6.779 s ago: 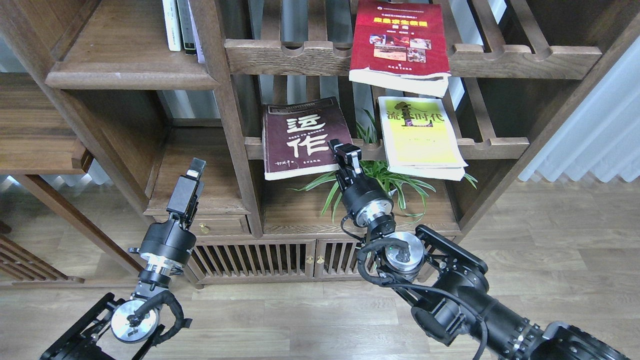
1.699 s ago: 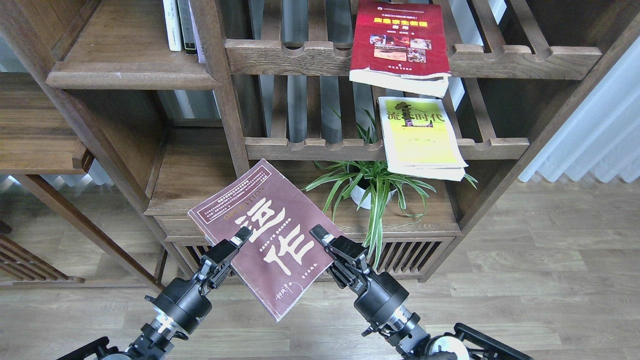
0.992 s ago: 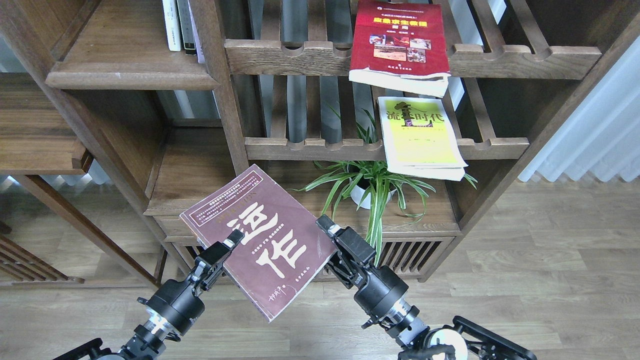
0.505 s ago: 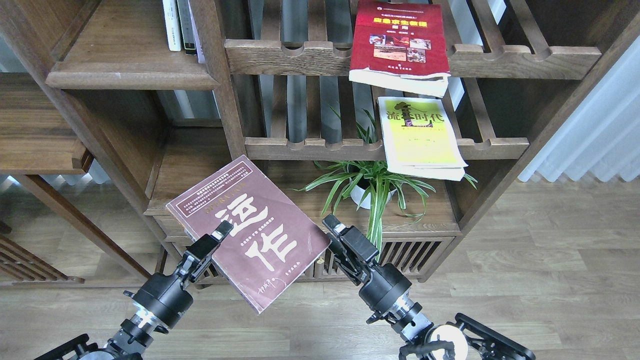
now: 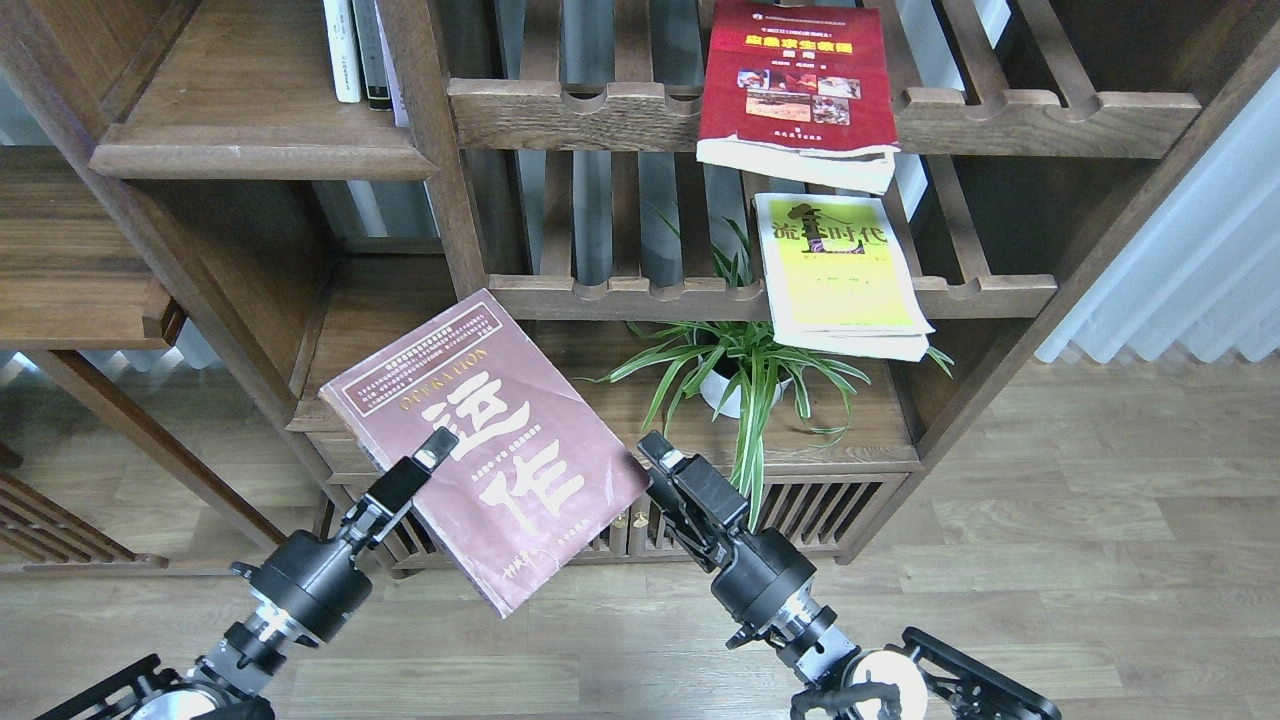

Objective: Organize books on shelf
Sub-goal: 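Carry the maroon book with the left gripper up to the upper shelf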

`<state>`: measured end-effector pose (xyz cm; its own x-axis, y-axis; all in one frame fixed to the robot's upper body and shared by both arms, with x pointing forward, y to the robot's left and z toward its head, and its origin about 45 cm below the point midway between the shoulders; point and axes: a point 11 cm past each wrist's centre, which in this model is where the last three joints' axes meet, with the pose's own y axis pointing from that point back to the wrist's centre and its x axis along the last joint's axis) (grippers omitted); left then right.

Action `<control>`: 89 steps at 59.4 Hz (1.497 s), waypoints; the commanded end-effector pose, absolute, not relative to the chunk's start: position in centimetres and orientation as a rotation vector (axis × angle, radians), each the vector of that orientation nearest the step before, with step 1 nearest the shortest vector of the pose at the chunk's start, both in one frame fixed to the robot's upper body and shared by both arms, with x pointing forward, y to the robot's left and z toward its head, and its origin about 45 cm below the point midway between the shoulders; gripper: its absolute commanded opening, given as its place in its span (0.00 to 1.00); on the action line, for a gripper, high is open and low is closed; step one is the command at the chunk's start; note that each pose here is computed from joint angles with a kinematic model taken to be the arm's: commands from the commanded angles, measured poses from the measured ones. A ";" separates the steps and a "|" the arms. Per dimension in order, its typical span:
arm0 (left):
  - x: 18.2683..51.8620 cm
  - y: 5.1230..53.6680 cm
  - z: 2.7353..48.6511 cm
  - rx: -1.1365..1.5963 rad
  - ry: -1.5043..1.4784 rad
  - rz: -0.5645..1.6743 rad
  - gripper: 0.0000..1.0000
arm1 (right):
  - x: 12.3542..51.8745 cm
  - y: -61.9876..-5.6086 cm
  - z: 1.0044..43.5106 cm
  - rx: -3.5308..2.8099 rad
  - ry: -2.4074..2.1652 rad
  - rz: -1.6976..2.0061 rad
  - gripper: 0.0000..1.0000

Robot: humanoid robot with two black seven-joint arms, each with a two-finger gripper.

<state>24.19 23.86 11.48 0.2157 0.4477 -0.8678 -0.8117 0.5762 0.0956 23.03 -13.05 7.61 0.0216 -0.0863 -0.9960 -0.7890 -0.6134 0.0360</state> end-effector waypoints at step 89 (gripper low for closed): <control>31.4 28.6 19.4 -0.607 0.848 0.920 0.00 | 23.3 -12.3 7.0 -1.780 0.906 1.642 0.86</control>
<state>30.47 28.08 18.08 0.3100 0.4293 -0.8483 -0.8627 0.5019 -0.0613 23.32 -12.24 7.00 0.0270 -0.1086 -0.9937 -0.7814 -0.6223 0.0468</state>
